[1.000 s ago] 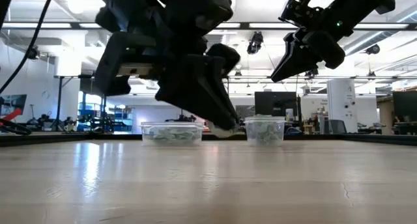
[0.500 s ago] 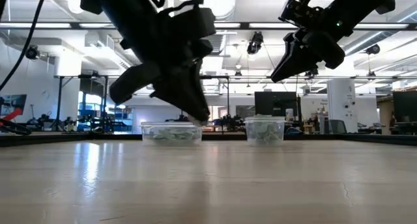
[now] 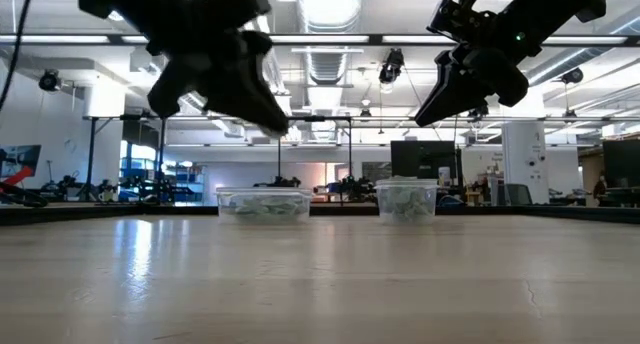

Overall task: Pick and place Stevia / Truvia into bins
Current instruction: Put the left stevia packet into the transparent oval container

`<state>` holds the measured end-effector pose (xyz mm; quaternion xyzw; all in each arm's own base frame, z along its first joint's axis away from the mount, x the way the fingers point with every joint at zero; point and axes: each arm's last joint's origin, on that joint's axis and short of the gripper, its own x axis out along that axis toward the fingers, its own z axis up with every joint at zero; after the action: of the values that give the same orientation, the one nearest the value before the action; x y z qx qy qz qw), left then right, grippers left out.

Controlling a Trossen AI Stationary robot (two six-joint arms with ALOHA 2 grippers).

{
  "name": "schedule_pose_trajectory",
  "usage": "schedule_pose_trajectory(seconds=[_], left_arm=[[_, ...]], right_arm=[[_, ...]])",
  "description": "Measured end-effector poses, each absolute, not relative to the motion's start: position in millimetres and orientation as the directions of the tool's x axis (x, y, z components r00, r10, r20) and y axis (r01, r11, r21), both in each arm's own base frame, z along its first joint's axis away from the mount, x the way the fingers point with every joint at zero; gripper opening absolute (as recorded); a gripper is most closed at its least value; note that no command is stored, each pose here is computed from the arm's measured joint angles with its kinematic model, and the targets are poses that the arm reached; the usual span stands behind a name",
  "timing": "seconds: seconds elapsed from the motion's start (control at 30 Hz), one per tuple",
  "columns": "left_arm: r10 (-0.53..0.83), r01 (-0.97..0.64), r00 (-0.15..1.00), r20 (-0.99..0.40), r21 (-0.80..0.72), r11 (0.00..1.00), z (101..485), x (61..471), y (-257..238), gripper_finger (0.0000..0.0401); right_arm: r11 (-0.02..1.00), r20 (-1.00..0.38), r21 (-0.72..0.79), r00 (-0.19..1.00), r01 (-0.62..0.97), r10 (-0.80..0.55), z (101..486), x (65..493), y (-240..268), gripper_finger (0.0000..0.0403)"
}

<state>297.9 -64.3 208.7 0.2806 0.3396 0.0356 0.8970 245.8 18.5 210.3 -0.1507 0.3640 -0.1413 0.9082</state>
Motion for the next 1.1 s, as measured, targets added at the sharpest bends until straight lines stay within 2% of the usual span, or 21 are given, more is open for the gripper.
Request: schedule_pose_trajectory(seconds=[0.3,0.63,0.8,1.1], left_arm=[[0.264,-0.053,0.889,-0.374,0.49,0.87,216,248,-38,0.0017],[0.335,-0.23,0.926,-0.175,0.444,0.866,207,220,-12,0.0017],[0.378,-0.291,0.916,-0.135,0.423,0.858,200,219,-1,0.0017],[0.377,-0.278,0.906,-0.192,0.401,0.873,183,228,15,0.0017]], right_arm=[[0.915,-0.616,-0.375,0.698,0.15,-0.366,211,246,18,0.0068],[0.915,-0.61,-0.373,0.702,0.154,-0.367,211,247,18,0.0068],[0.915,-0.608,-0.372,0.704,0.156,-0.367,211,247,18,0.0068],[0.915,-0.603,-0.371,0.708,0.158,-0.367,211,247,18,0.0068]])
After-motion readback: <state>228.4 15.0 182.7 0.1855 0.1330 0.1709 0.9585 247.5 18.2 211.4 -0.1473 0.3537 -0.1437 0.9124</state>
